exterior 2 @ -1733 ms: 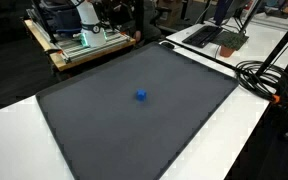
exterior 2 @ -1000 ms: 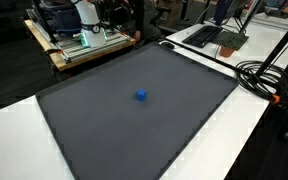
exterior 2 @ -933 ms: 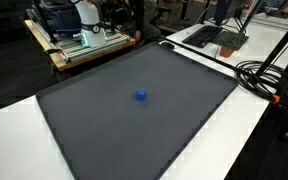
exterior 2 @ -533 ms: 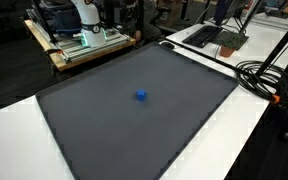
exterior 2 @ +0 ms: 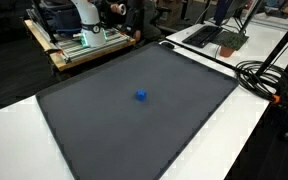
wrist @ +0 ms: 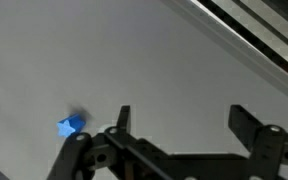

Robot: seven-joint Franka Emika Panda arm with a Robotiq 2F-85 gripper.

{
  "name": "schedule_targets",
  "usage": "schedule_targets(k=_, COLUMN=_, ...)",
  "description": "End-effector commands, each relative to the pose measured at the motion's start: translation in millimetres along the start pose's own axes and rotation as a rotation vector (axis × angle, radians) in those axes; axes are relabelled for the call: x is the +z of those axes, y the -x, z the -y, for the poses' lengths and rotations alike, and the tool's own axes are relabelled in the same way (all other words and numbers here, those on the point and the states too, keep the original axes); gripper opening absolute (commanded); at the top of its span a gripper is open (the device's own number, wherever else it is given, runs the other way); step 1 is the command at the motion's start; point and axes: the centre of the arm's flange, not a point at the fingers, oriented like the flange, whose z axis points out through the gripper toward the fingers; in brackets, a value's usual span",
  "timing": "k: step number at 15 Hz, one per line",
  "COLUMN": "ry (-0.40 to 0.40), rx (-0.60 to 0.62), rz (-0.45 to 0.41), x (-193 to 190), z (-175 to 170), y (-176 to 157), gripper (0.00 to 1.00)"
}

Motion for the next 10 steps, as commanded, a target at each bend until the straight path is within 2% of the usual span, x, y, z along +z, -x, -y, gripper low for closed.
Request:
schedule_targets(k=1, ry=0.001, rx=-0.002, rz=0.001, x=0.3, z=0.0, y=0.0, gripper=1.0)
schedule_targets(k=3, ry=0.055, rx=-0.161, rz=0.052, x=5.2, z=10.5, y=-10.8, gripper=1.0)
schedule_targets(k=7, ry=0.111, rx=-0.332, rz=0.133, x=28.6, z=38.1, y=-31.4, gripper=1.0)
schedule_targets(k=10, ry=0.185, rx=-0.462, rz=0.194, x=45.7, z=52.2, y=-45.9, gripper=1.0)
